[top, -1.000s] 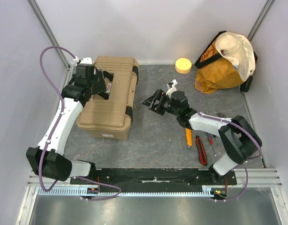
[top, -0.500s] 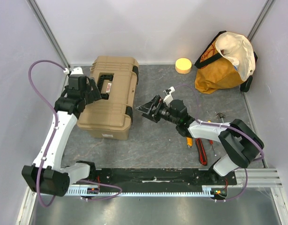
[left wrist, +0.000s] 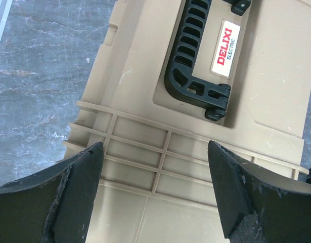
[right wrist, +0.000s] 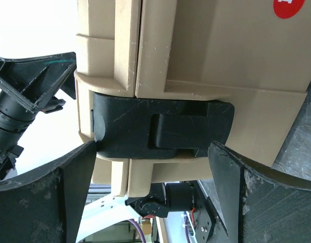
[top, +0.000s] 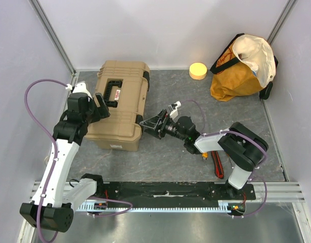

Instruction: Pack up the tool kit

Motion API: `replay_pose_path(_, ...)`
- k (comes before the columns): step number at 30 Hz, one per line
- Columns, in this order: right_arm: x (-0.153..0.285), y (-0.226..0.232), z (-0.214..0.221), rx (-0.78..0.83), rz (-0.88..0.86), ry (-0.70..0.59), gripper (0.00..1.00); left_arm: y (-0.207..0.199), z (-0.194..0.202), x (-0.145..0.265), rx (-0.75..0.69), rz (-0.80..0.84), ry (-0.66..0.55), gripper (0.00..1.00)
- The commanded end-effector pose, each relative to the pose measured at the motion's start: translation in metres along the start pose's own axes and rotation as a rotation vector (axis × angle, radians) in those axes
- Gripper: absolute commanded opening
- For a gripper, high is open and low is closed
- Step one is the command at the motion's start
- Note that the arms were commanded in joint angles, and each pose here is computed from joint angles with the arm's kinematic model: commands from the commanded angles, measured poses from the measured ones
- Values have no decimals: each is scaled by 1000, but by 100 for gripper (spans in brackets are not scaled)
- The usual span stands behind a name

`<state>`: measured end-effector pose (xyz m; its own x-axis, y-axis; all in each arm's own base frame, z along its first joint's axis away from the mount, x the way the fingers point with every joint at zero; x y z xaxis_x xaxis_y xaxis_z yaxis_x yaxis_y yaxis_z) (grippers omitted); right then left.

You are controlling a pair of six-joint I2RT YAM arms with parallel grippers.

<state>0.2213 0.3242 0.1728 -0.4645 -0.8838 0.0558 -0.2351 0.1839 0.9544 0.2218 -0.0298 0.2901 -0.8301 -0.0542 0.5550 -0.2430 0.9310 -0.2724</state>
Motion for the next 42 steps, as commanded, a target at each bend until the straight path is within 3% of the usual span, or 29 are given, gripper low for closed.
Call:
replay_pose_path(1,-2,14,4,19,-140,-25,98,3,29,2,31,29,127,88)
replay_pose_path(9,-6,-10,18,54,-78,-3,98,4,43,-4,31,45,193,87)
replay_pose_path(29,-24,-19,40,17,-294,43,98,-2,64,-8,62,132,306,86)
replay_pose_path(36,-26,3,37,43,-465,42,98,-2,73,-9,75,156,346,86)
replay_pose_path(42,-26,47,33,107,-592,11,98,-4,78,-5,96,184,363,86)
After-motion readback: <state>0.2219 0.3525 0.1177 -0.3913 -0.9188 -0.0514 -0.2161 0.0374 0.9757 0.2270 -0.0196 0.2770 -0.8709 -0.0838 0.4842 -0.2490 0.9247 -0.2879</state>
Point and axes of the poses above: each gripper's point midway between its finger pads, its own x axis back along the fingers, its own y axis along the line the jaws close on, z = x × y, the point moved 8 cm from there along x, back along the fingers, and after that the axes turned 5 degrees about x, right-handed, at the moved point
